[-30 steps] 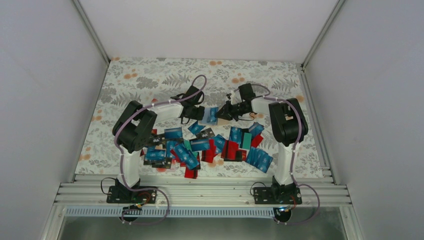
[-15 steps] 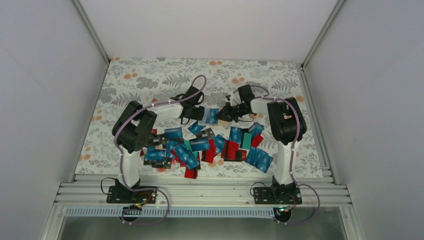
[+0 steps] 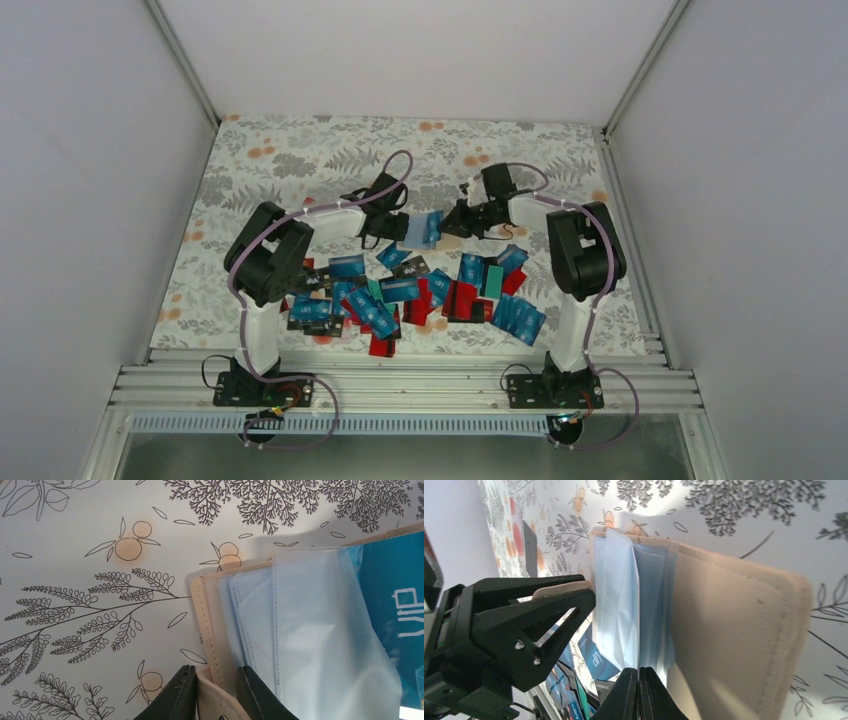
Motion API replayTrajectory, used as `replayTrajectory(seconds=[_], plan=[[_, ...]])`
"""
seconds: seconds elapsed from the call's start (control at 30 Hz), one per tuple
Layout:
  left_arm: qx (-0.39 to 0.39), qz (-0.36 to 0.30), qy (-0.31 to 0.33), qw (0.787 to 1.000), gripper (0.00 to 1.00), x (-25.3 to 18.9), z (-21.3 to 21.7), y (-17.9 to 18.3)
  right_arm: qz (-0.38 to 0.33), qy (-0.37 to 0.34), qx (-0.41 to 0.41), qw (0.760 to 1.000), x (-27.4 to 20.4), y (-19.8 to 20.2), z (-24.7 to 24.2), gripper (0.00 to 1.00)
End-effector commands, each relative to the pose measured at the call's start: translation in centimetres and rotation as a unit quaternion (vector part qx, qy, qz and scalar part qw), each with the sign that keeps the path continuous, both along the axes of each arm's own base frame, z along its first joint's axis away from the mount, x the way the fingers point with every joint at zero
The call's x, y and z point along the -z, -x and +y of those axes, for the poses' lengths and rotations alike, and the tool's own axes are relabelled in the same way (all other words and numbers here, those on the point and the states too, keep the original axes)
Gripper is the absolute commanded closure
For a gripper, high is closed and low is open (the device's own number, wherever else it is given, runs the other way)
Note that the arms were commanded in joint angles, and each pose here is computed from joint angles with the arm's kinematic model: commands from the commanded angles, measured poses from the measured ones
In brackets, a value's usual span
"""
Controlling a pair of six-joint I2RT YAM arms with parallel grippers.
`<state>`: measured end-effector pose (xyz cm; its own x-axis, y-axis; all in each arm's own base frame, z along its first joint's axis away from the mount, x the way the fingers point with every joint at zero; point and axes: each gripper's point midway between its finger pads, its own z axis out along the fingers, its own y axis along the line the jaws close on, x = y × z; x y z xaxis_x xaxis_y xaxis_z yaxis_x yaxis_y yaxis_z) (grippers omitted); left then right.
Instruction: Put the credit cards into the card holder
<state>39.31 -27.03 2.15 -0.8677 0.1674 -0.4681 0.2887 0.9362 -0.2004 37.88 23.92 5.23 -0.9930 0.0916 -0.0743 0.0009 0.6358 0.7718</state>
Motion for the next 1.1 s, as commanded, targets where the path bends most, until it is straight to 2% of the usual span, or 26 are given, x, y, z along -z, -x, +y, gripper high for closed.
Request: replayTrajectory(seconds=[0.0, 0.2, 0.3, 1.07], plan=[[-0.005, 0.022, -0.017, 1.0, 0.79, 1.2, 1.0, 1.1, -0.001, 0.024, 0.022, 0.999, 0.2, 0.1, -1.0, 0.96], [-0.005, 0.024, -0.017, 1.0, 0.8, 1.3, 1.0, 1.2, 0.024, 0.004, 0.02, 1.0, 1.4, 0.8, -0.6, 0.95], [-0.006, 0.023, -0.017, 1.0, 0.8, 1.2, 1.0, 1.2, 0.022, 0.028, 0.037, 0.999, 1.8, 0.5, -1.3, 0.96], [-0.007, 0.026, -0.022, 0.999, 0.8, 1.3, 1.3, 1.4, -0.019, 0.047, 0.099, 0.994, -1.3, -1.2, -3.2, 0.96]])
